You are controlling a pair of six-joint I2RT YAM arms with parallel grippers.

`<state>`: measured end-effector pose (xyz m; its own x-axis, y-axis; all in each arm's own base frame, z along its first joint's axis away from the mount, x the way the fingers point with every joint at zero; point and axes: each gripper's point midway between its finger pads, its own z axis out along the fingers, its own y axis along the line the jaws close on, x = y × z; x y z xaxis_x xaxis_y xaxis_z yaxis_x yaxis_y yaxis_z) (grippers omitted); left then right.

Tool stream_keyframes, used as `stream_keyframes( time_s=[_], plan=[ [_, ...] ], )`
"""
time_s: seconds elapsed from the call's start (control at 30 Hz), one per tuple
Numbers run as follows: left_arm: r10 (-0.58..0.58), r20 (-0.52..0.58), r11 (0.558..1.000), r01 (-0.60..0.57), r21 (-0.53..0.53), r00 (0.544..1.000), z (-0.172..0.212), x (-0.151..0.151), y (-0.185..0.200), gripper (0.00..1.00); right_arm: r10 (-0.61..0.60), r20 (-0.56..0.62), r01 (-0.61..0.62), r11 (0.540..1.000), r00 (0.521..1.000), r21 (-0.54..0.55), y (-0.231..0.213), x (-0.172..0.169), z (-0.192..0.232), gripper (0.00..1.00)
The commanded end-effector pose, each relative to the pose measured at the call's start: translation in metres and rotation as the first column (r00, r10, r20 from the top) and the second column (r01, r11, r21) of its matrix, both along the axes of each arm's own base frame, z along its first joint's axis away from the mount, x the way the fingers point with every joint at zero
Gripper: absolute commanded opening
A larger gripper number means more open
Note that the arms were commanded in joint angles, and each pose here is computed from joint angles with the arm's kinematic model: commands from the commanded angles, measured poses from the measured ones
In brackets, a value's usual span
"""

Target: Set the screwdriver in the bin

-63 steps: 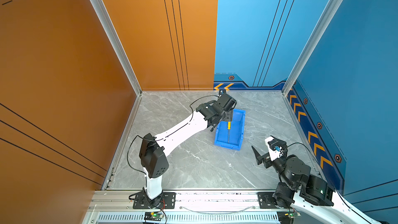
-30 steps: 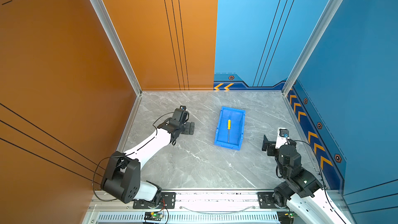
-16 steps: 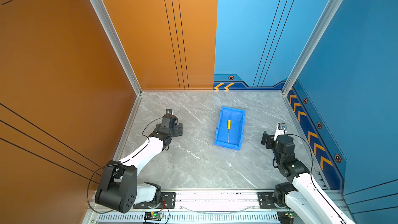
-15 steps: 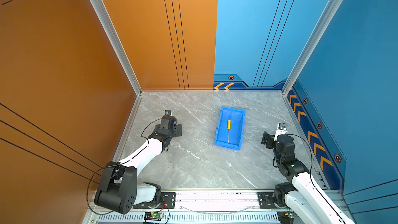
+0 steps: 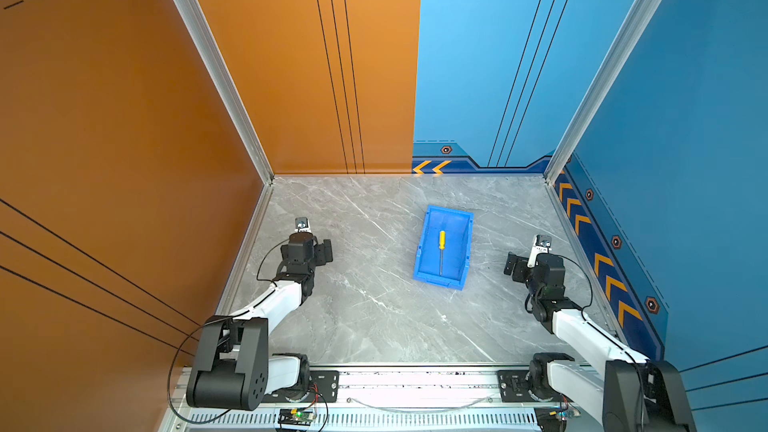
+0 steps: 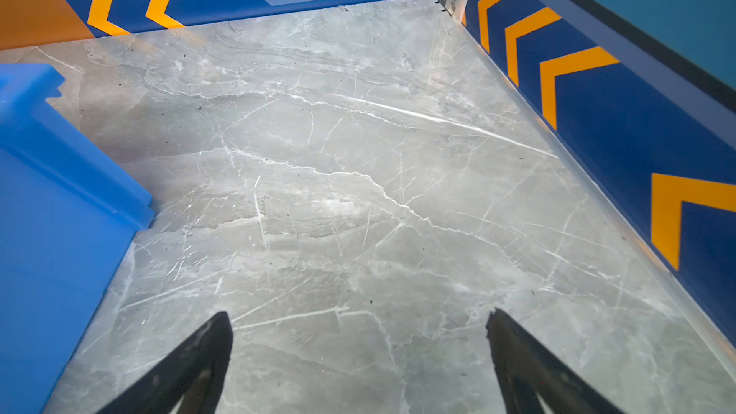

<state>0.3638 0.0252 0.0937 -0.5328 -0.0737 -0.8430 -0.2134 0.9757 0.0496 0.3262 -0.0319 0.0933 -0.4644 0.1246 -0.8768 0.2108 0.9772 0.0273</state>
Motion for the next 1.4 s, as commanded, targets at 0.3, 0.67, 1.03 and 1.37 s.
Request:
stream_keyframes(
  time_s=[0.3, 0.67, 1.03, 1.37],
  plan=[
    [-0.048, 0.167, 0.999, 0.046, 0.015, 0.985, 0.015, 0.027, 0.001, 0.98, 0.057, 0.153, -0.063, 0.998, 0.986, 0.030, 0.005, 0.069, 0.011, 1.00],
    [-0.159, 0.183, 0.987, 0.155, 0.036, 0.970, -0.004, 0.035, -0.017, 0.98, 0.053, 0.161, -0.048, 0.998, 0.985, -0.031, 0.010, 0.067, 0.000, 1.00],
    [-0.138, 0.208, 0.989, 0.125, 0.075, 0.968, -0.004, 0.032, -0.016, 0.98, 0.033, 0.156, -0.021, 0.997, 0.987, -0.072, 0.011, 0.066, 0.000, 1.00],
    [-0.152, 0.208, 0.988, 0.144, 0.055, 0.966, -0.004, 0.033, -0.016, 0.98, 0.033, 0.158, -0.022, 0.997, 0.987, -0.072, 0.011, 0.066, 0.001, 1.00]
  ],
)
